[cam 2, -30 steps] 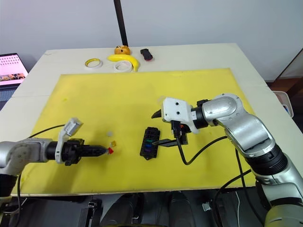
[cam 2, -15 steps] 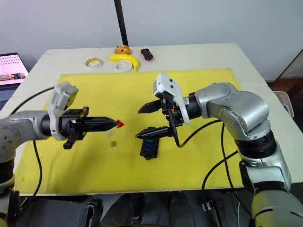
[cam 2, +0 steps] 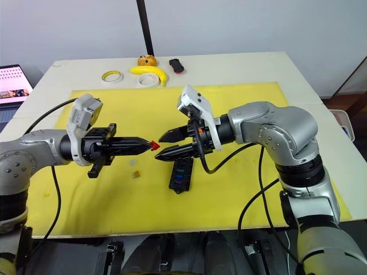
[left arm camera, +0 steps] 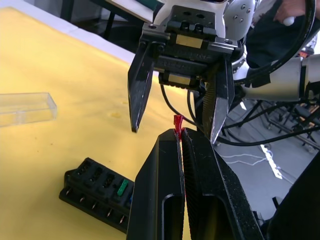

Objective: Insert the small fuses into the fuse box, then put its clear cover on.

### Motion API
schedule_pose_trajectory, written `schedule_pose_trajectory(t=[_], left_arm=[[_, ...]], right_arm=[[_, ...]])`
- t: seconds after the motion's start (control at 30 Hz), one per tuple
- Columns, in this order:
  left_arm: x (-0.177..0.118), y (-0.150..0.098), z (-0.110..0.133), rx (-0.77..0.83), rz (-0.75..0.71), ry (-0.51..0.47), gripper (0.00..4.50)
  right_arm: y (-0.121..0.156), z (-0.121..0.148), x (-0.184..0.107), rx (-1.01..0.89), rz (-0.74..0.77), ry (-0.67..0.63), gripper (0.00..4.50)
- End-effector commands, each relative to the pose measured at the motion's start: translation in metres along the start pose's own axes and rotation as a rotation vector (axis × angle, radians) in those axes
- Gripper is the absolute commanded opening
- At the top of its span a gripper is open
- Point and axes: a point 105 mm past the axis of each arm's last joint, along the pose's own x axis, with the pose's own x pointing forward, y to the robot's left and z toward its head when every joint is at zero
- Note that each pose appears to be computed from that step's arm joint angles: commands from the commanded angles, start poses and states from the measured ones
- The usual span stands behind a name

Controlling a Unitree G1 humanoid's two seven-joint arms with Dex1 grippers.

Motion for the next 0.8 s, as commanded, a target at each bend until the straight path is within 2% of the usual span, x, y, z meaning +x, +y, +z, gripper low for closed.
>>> schedule_pose_trajectory(t=[0.03,0.23,0.33,0.43,0.47,0.63,0.77,0.8], left_arm=[[0.0,-0.001,0.007,0.037,-0.004,-0.016,0.0],[0.0,0.0,0.006,0.035,-0.001,-0.01,0.0],[-0.001,0.0,0.004,0.033,0.003,-0.006,0.0],[-0.002,0.001,0.003,0.034,0.009,-0.002,0.0],[-0.002,0.001,0.002,0.036,0.012,0.001,0.0],[-0.002,0.002,0.0,0.039,0.019,0.008,0.0],[-0.002,0.008,-0.006,0.101,0.069,0.055,0.0],[-0.001,0.01,-0.008,0.125,0.082,0.07,0.32]], right_arm=[[0.006,0.014,-0.003,-0.051,0.007,-0.033,2.63],[0.007,0.015,-0.002,-0.055,0.007,-0.033,2.63],[0.007,0.014,-0.003,-0.056,0.007,-0.031,1.76],[0.007,0.015,-0.003,-0.06,0.008,-0.032,0.33],[0.007,0.015,-0.003,-0.061,0.009,-0.032,0.08],[0.007,0.015,-0.003,-0.065,0.01,-0.031,0.08],[0.006,0.016,-0.002,-0.077,0.002,-0.025,0.08],[0.005,0.015,-0.003,-0.085,-0.004,-0.018,0.01]])
